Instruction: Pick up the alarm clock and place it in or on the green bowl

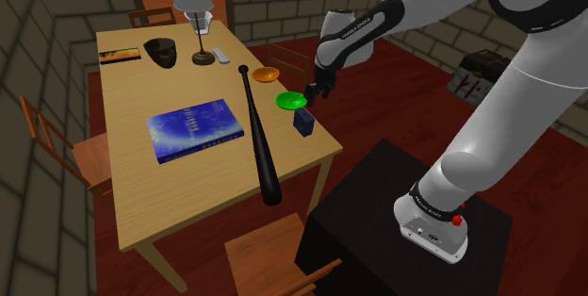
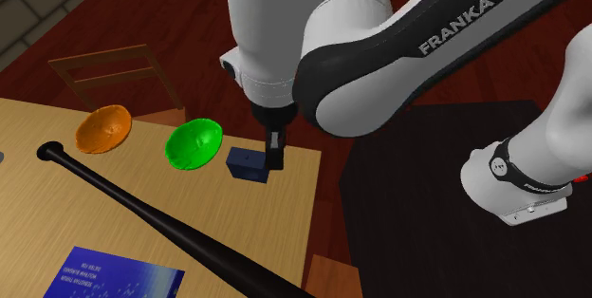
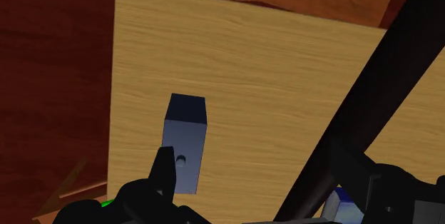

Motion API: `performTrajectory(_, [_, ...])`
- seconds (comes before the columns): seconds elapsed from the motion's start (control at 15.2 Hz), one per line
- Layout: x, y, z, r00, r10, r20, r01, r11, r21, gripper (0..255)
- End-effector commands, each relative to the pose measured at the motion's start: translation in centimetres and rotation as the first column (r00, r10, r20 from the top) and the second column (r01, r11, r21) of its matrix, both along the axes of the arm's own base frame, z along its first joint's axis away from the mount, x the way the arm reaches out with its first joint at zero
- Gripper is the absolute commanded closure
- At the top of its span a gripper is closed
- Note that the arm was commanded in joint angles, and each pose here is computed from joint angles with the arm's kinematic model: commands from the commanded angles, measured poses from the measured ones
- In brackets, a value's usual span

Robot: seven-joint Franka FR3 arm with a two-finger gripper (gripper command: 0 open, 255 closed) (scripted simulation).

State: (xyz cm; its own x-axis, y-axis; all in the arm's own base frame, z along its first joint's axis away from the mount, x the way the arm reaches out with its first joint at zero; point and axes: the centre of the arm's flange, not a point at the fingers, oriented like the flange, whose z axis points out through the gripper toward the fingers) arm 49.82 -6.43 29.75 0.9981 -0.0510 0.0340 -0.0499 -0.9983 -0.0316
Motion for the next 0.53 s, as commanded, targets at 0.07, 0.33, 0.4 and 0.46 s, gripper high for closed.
performTrajectory(0.07, [1.8,-1.2,-3.4,1.0,-0.006,-0.005,0.006,1.0,-0.005,0])
performTrajectory(0.33, [4.3,-2.8,-7.8,1.0,-0.014,-0.012,0.014,1.0,-0.011,0])
performTrajectory(0.4, [4.9,-3.2,-8.9,1.0,-0.016,-0.014,0.016,1.0,-0.013,0])
performTrajectory(0.46, [5.5,-3.6,-10.0,1.0,-0.018,-0.016,0.018,1.0,-0.014,0])
